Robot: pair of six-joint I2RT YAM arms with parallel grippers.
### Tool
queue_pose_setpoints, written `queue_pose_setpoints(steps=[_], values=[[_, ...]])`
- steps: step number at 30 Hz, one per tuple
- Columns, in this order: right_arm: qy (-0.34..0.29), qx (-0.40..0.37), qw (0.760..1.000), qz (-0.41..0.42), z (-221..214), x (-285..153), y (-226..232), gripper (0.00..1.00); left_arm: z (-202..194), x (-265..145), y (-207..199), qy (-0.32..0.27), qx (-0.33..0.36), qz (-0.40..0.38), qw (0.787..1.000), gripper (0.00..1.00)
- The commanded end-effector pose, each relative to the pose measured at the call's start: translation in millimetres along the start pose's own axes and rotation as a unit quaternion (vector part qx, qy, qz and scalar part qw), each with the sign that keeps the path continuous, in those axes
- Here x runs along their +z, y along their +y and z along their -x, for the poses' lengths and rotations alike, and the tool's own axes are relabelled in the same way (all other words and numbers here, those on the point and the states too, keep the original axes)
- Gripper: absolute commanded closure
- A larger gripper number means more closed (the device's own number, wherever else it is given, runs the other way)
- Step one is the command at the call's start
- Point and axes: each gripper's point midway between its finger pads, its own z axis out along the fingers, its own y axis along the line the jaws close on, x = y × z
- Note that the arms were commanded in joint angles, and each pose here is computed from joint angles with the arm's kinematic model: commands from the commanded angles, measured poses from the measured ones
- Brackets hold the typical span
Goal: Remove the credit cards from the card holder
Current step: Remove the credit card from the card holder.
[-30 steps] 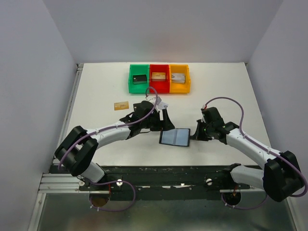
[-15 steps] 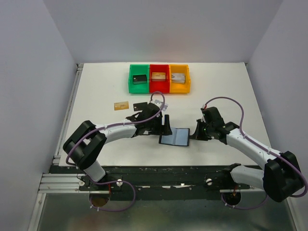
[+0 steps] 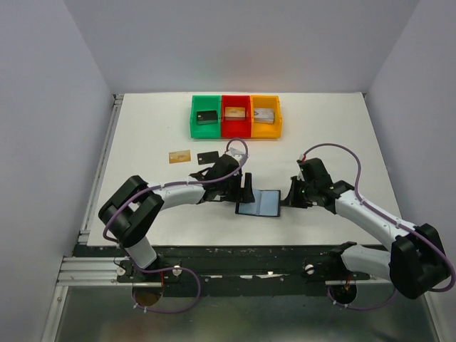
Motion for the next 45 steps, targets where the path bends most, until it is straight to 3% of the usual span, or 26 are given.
queue_pose_setpoints(steps=[1, 20, 45], values=[[0.005, 0.011, 1.000, 0.011, -4, 4, 2, 1.00, -2, 5, -11, 0.009, 0.016, -0.021, 1.000, 0.19], [0.016, 0.014, 1.000, 0.022, -9, 8, 5, 1.00, 0, 3, -47, 0.003, 0.067, -0.088, 0.994, 0.28], [0.021, 0.012, 0.999, 0.024, -9, 9, 6, 1.00, 0, 3, -69, 0.008, 0.112, -0.105, 0.988, 0.28]])
